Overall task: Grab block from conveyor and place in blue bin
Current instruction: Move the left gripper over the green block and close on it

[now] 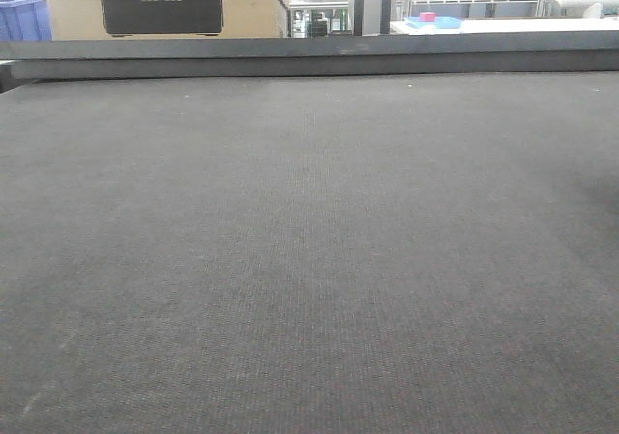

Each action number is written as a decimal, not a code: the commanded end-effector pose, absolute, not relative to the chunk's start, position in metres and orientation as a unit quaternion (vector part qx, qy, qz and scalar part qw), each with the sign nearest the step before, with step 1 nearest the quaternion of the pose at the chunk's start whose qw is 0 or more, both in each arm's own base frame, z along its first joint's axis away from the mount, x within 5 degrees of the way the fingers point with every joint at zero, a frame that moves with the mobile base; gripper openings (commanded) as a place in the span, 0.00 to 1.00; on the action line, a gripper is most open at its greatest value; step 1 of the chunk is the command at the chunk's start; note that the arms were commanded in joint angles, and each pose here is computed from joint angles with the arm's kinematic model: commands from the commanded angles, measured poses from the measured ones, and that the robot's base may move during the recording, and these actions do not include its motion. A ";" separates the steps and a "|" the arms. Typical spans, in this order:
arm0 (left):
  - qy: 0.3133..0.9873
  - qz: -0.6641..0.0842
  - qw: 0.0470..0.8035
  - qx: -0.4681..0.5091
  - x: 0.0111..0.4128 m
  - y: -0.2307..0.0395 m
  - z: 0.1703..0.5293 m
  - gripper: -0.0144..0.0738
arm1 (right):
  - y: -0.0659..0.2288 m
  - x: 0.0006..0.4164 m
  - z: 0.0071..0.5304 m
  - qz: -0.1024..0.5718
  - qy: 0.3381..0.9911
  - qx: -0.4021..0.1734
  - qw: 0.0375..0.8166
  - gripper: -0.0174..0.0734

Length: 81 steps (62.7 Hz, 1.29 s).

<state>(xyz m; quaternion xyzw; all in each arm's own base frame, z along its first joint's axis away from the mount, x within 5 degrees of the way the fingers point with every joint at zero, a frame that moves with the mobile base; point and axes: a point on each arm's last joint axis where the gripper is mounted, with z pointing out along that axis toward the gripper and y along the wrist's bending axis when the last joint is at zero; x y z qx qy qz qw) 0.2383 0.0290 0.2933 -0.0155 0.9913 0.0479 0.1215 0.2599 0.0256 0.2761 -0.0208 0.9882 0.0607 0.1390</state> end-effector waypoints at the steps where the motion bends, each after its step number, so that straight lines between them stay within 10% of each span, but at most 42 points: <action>1: 0.992 0.030 0.120 -0.018 0.244 0.031 0.289 0.04 | 0.024 0.261 0.280 0.060 0.986 -0.018 0.152 0.01; 35: 0.992 0.026 0.114 -0.047 0.244 0.046 0.272 0.05 | 0.024 0.263 0.281 0.059 0.984 -0.017 0.168 0.01; 60: 0.990 0.016 0.129 -0.052 0.244 0.044 0.259 0.57 | 0.024 0.264 0.281 0.059 0.983 -0.017 0.171 0.01; 81: 0.996 0.016 0.087 -0.013 0.257 0.037 0.236 0.61 | 0.024 0.264 0.281 0.061 0.983 -0.016 0.173 0.01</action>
